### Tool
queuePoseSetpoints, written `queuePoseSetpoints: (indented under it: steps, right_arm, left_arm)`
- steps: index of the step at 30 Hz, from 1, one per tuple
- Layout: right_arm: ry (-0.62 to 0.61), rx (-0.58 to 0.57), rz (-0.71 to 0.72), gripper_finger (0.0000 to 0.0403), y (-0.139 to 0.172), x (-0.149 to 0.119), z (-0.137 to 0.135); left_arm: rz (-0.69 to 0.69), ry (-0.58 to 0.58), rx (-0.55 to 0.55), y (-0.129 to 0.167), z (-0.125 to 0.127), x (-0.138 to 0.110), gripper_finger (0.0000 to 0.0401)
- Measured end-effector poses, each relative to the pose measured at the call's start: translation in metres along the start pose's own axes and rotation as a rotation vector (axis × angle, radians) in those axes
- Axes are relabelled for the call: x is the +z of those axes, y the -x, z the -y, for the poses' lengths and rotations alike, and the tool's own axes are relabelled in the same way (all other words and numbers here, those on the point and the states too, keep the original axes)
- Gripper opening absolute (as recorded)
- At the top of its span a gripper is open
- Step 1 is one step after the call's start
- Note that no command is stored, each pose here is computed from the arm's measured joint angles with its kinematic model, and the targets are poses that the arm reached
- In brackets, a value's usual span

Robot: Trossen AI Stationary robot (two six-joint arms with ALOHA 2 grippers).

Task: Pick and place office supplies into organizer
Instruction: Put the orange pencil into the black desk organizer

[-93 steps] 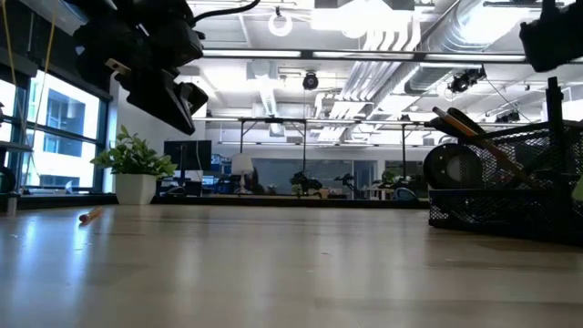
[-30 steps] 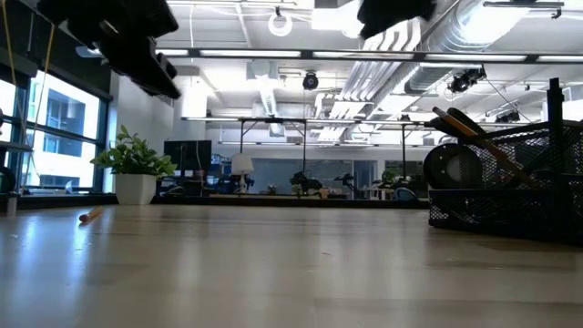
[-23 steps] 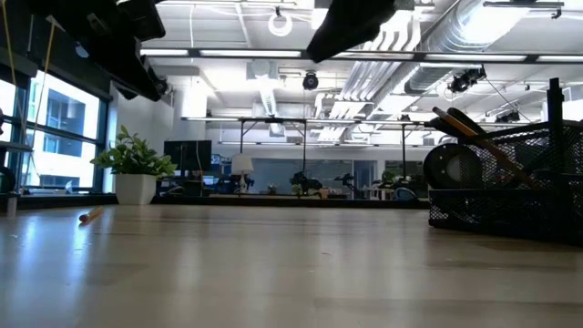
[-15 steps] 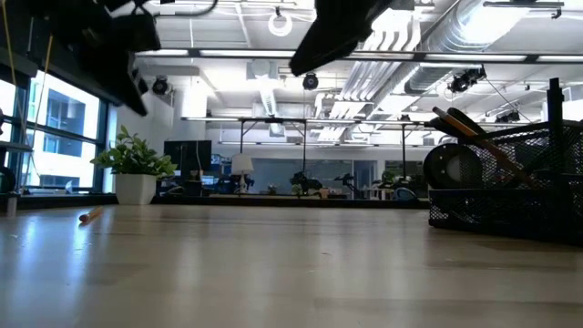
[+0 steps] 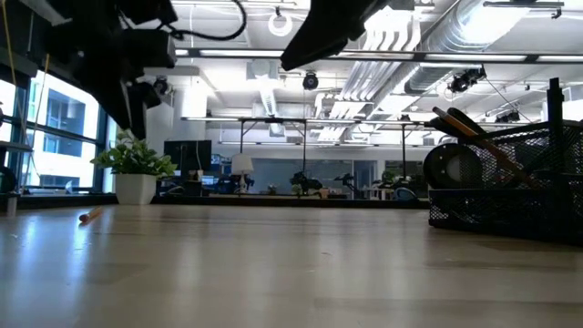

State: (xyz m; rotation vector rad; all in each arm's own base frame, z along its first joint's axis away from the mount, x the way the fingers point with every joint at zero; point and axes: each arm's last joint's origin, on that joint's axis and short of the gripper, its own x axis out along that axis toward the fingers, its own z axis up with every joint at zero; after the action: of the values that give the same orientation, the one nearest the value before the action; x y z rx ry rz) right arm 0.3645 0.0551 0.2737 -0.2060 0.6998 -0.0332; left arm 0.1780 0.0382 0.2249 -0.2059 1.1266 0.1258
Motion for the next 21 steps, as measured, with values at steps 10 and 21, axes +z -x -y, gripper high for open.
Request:
queuePoseSetpoints:
  steps: [10,21]
  right_arm:
    - [-0.014,0.014,-0.087,0.0138,0.001,-0.008,-0.005]
    - [-0.069,0.061,-0.190,0.0138,0.009,-0.018,-0.027]
  left_arm:
    - [-0.190,-0.294,0.066,0.022,0.001,0.052,0.0199]
    - [-0.683,-0.472,0.237,-0.028,0.024,0.048,0.0151]
